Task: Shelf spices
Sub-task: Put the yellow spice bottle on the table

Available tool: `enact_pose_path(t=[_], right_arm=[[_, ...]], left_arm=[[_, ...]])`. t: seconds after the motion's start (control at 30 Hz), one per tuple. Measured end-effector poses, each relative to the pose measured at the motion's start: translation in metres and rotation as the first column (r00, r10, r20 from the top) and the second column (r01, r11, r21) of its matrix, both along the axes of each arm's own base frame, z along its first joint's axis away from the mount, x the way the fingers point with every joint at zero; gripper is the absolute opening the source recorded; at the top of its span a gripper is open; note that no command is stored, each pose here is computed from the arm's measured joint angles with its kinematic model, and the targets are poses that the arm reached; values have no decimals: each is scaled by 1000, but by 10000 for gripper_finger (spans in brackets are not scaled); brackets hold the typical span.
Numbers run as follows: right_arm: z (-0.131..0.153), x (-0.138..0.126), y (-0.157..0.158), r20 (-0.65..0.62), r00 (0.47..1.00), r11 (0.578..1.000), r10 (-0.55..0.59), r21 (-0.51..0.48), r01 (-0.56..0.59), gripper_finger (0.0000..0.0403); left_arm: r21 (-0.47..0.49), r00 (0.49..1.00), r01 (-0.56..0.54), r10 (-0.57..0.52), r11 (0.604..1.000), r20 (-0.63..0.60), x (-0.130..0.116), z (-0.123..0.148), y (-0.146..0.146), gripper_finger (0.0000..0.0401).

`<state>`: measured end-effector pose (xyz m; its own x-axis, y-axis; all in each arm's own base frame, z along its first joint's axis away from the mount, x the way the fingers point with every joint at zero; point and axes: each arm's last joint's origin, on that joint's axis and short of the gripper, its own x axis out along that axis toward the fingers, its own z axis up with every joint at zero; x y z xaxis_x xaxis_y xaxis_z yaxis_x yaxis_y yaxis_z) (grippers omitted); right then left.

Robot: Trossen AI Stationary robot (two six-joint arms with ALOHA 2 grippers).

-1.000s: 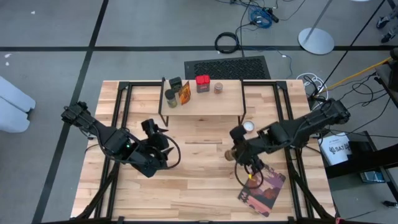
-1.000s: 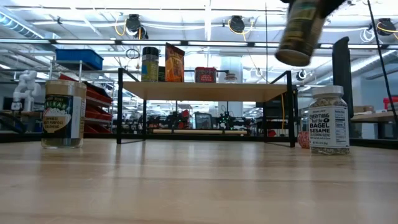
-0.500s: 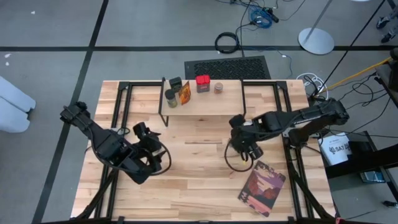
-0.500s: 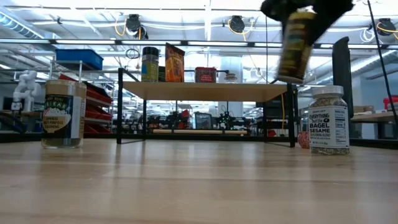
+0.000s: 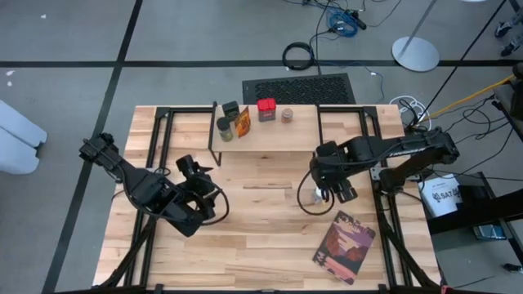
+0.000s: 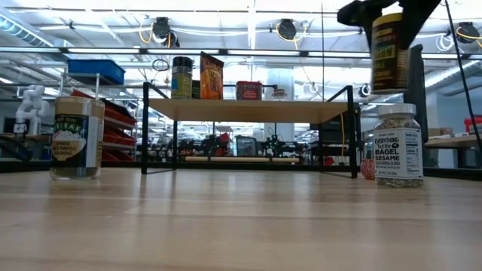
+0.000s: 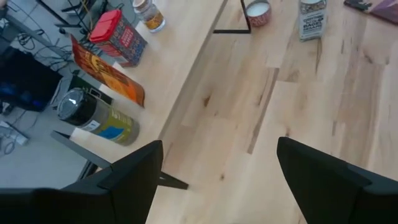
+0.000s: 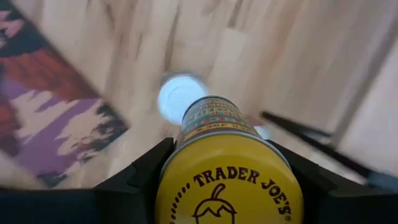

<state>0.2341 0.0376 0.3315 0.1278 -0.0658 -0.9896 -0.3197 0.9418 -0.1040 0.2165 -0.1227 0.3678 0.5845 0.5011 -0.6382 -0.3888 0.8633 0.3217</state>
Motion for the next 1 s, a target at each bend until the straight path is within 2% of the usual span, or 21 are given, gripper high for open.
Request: enact_pose_path(t=[0.1, 0.2, 0.4, 0.63, 0.83, 1.0], right_arm=[[-1, -5, 8, -45, 999, 998, -23, 62, 25, 210], [0, -13, 18, -94, 995, 996, -37, 83, 45, 210], [0, -15, 43, -30, 1000, 992, 5, 128, -1, 210], [-45, -11, 65, 35, 979, 976, 200, 79, -202, 210], [-86, -18, 62, -26, 979, 979, 203, 34, -202, 210], [-97, -20, 61, -39, 978, 979, 204, 32, -203, 210]], left_arm=[[1, 1000, 1, -1, 1000, -1, 0, 0, 0, 324], [1, 1000, 1, -1, 1000, -1, 0, 0, 0, 324], [1, 1000, 1, -1, 1000, 0, 0, 0, 0, 324], [0, 1000, 0, 0, 1000, 7, 0, 0, 0, 324], [0, 1000, 0, 0, 1000, 7, 0, 0, 0, 324], [0, 1000, -1, 1, 1000, 8, 1, 0, 0, 324]])
